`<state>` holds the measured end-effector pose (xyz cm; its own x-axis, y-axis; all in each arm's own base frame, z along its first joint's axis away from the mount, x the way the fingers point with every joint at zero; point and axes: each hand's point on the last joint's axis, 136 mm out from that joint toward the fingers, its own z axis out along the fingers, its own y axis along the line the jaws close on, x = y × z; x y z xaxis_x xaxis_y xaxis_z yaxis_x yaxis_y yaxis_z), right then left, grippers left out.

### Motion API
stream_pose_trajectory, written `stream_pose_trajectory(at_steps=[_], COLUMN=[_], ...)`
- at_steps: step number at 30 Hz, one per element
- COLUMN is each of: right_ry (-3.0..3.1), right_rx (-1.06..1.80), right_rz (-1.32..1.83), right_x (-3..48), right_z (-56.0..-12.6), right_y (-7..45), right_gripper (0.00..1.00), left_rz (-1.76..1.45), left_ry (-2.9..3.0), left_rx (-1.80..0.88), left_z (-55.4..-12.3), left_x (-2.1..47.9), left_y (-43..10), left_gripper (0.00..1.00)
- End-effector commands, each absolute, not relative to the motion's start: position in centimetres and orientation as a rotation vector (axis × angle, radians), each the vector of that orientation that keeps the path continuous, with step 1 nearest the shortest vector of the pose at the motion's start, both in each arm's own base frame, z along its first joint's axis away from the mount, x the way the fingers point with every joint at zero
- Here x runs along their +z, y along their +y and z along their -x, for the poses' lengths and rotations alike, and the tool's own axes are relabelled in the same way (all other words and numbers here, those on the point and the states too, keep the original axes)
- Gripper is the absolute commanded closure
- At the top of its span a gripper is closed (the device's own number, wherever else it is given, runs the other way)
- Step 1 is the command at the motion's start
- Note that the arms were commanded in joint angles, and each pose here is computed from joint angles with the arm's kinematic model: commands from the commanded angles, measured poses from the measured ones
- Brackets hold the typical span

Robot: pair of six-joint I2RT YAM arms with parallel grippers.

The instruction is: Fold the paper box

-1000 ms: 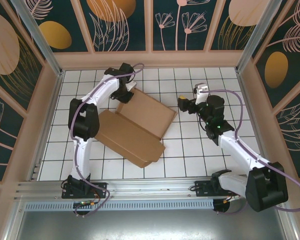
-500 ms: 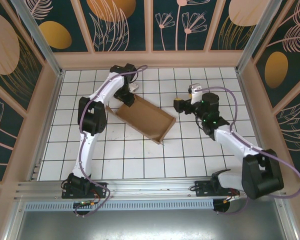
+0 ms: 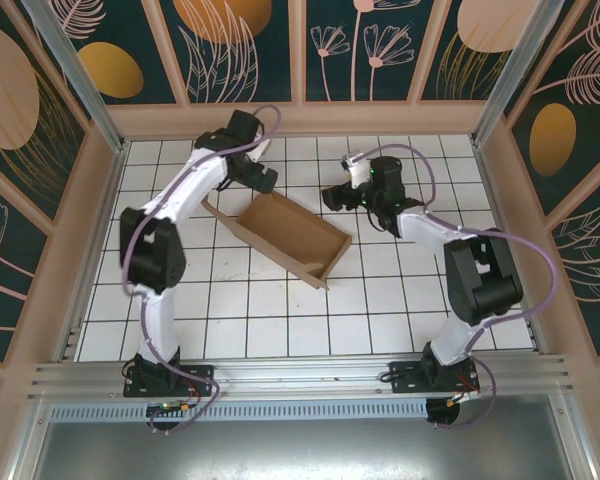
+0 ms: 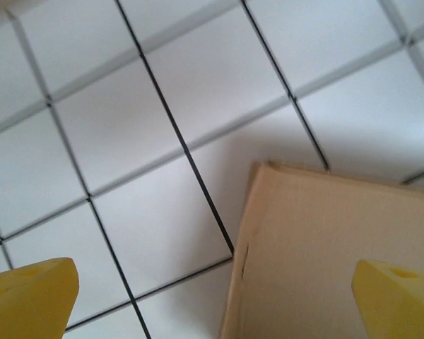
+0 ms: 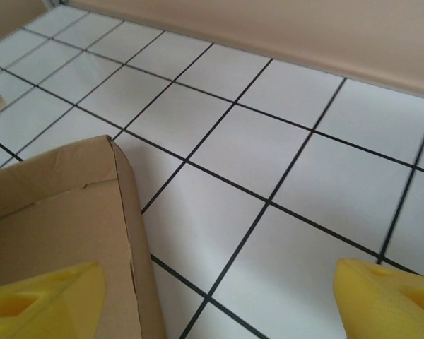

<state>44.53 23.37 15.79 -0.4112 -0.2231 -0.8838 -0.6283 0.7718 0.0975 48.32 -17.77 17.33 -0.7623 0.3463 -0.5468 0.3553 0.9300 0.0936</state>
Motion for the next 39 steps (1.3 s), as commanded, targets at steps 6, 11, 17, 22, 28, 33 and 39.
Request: stream_pose_trajectory(at_steps=[6,11,17,22,28,33,39], right_ry=[2.101,2.199,2.302,2.315,2.258,2.111,2.085], right_rx=[0.460,0.349,0.150,0.053,0.244,0.319,0.188], right_rz=[0.728,0.633,0.353,0.040,-0.035,-0.062,-0.343], right_x=[11.1,8.1,6.6,6.9,9.2,13.3,12.3], right_z=[-46.0,-47.1,-48.7,-48.9,-46.4,-44.0,-41.3], right_y=[29.8,31.1,26.3,19.3,17.3,16.0,8.1], right_gripper=[0.18,0.18,0.19,0.20,0.21,0.22,0.25], left_rz=[0.053,0.196,0.258,0.238,0.220,0.216,0.224], left_ry=[1.951,1.855,1.796,1.796,1.829,1.848,1.881], left_rx=[-0.124,-0.092,-0.067,-0.141,-0.184,-0.207,-0.250], left_z=[-48.8,-45.9,-43.5,-43.3,-44.2,-44.6,-44.4], left_x=[31.4,32.5,33.6,32.7,30.9,29.5,27.2], left_y=[-10.7,-6.7,-4.4,-5.4,-6.3,-6.8,-7.3], left_gripper=[0.01,0.01,0.01,0.01,0.01,0.02,0.01])
